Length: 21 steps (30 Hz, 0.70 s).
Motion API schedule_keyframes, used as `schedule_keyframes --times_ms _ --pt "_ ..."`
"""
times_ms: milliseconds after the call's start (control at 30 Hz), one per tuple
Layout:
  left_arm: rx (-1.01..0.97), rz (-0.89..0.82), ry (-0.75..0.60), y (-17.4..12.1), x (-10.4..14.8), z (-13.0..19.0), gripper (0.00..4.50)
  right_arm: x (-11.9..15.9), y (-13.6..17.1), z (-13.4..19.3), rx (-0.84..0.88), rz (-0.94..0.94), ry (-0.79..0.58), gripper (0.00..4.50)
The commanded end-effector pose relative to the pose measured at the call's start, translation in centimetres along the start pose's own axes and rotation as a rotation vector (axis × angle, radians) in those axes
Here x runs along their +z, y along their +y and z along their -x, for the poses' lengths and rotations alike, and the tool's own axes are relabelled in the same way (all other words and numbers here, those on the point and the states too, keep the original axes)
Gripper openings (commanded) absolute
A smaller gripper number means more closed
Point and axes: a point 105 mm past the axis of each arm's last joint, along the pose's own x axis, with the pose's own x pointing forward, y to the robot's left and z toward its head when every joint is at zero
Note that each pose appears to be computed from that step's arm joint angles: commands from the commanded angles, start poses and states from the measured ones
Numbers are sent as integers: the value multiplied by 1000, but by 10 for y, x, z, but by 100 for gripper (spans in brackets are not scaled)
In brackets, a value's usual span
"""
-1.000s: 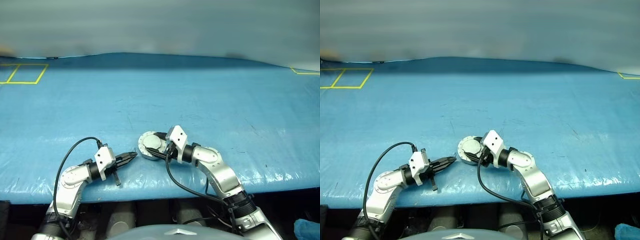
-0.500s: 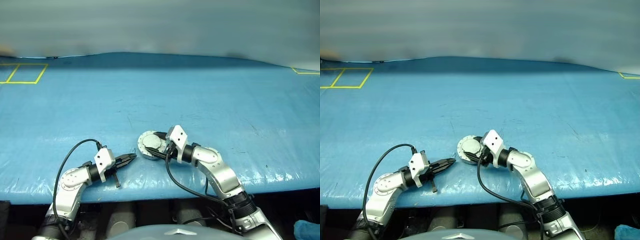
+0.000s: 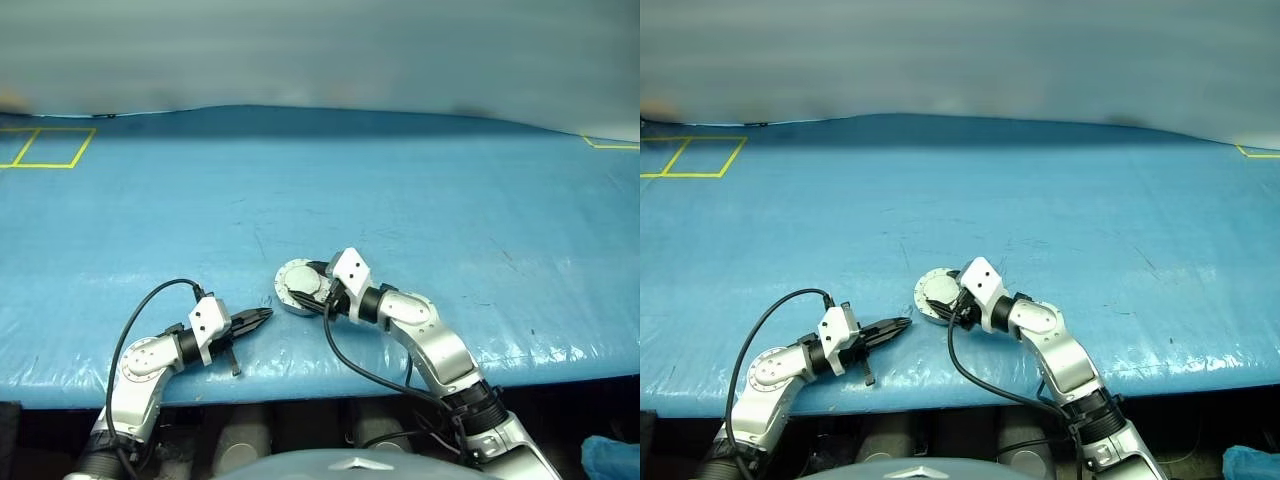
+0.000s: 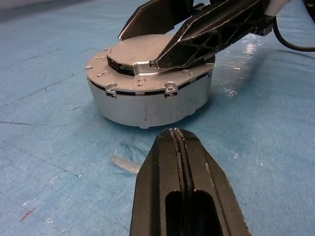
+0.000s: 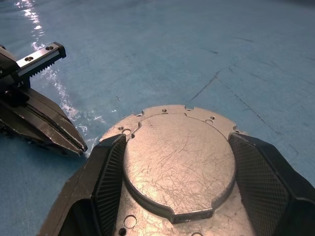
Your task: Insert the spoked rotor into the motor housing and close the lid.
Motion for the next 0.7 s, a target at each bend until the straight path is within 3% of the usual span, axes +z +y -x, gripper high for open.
schedule_keyframes --times_ms 33,533,700 --pt "3 -26 -23 2 7 -1 0 3 -3 -1 -15 17 9 299" --pt "24 -9 -39 3 7 -1 0 -24 -12 -2 -72 13 149 299" --pt "160 115 -88 29 17 -4 0 -25 -11 0 -68 10 152 299"
